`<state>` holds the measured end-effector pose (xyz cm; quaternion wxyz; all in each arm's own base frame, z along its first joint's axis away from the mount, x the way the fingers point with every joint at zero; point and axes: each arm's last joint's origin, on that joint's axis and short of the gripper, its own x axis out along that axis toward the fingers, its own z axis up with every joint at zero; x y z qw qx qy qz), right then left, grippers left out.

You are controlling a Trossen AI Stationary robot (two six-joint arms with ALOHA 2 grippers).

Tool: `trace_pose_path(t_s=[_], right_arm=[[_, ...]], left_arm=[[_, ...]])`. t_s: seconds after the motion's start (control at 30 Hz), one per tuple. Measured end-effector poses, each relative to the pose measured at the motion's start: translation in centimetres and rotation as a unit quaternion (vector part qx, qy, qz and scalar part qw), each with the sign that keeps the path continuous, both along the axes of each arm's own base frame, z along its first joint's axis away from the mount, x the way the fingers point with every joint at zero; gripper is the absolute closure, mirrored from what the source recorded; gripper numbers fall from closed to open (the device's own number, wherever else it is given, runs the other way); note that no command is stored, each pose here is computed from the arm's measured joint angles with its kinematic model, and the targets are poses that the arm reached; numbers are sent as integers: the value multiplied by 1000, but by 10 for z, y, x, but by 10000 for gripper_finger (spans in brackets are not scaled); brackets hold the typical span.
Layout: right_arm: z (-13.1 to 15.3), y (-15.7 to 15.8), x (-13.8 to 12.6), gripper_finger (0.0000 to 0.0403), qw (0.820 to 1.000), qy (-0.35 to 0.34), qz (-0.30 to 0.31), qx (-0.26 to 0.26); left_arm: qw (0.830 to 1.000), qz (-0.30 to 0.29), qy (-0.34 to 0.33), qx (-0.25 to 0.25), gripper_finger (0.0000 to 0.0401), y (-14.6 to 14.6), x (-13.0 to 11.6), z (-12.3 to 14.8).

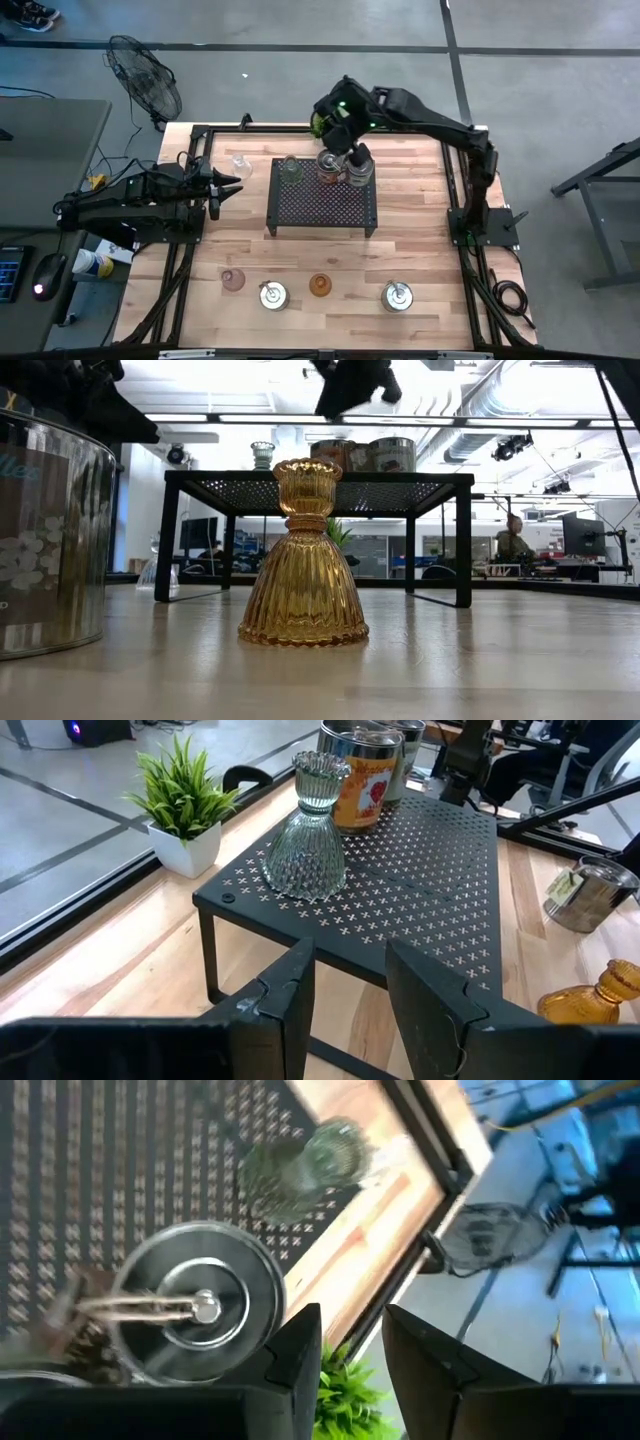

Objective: Pick & Place candle stick holders
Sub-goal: Put the transparent glass candle holder on the shelf

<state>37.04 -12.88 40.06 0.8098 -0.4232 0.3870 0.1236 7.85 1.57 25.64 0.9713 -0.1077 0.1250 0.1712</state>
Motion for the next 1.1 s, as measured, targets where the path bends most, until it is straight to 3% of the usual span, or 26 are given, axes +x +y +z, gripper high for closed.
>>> trace_pose_path(t_s=[0.23, 0.5, 1.1], right_arm=[[29, 8, -25, 301, 991, -46, -108, 59], [33, 7, -45, 301, 965, -29, -249, 75], [18, 14, -68, 302, 904, 76, -385, 170]], left_arm=[[1000, 0, 3, 0, 279, 0, 0, -1], [1000, 1, 1, -6, 279, 0, 0, -1], [1000, -8, 13, -11, 279, -1, -1, -3]])
